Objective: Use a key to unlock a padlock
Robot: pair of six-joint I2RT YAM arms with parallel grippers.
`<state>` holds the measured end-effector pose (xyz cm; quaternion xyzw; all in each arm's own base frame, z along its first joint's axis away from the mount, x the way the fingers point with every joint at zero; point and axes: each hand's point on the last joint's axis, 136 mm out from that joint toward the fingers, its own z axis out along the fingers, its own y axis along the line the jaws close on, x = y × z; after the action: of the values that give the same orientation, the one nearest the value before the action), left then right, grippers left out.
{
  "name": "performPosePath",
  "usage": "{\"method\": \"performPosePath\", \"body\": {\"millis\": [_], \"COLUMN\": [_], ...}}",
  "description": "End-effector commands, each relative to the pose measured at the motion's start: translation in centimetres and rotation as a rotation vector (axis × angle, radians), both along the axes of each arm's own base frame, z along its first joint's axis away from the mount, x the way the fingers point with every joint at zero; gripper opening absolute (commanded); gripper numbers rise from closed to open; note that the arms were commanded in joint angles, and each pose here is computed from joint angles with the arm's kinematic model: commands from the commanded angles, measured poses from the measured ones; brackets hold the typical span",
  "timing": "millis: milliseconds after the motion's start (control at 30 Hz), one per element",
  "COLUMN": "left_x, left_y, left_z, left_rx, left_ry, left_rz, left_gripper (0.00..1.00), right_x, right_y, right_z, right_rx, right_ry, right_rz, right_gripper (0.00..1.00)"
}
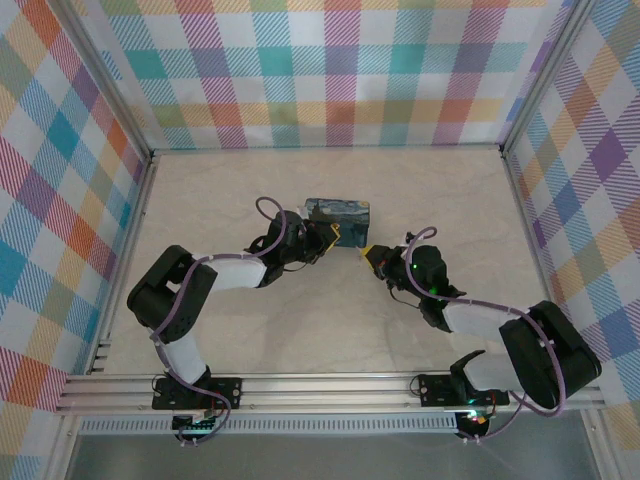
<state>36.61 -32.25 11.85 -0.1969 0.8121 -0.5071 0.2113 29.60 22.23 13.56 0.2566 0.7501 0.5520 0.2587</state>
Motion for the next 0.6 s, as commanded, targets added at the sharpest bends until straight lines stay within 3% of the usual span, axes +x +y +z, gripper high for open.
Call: {"method": "performPosePath", "body": {"millis": [0,567], "left_x": [0.0,-0.4], "left_y": [-0.8,-0.7], "left_z": [0.8,0.2], "left_rx": [-0.04,-0.044], "left_ry": [-0.039,-0.027], "left_rz": [-0.015,-0.018], "left_gripper": [0.04,0.04], "right_x": [0.4,1.9], "right_y": [0.4,-0.5], "right_z": [1.8,5.3], "right_rx": [0.054,0.023], "right_ry": [-0.059,-0.072], "right_rz": [-0.013,-0.011], "right_gripper": [0.0,0.0]}}
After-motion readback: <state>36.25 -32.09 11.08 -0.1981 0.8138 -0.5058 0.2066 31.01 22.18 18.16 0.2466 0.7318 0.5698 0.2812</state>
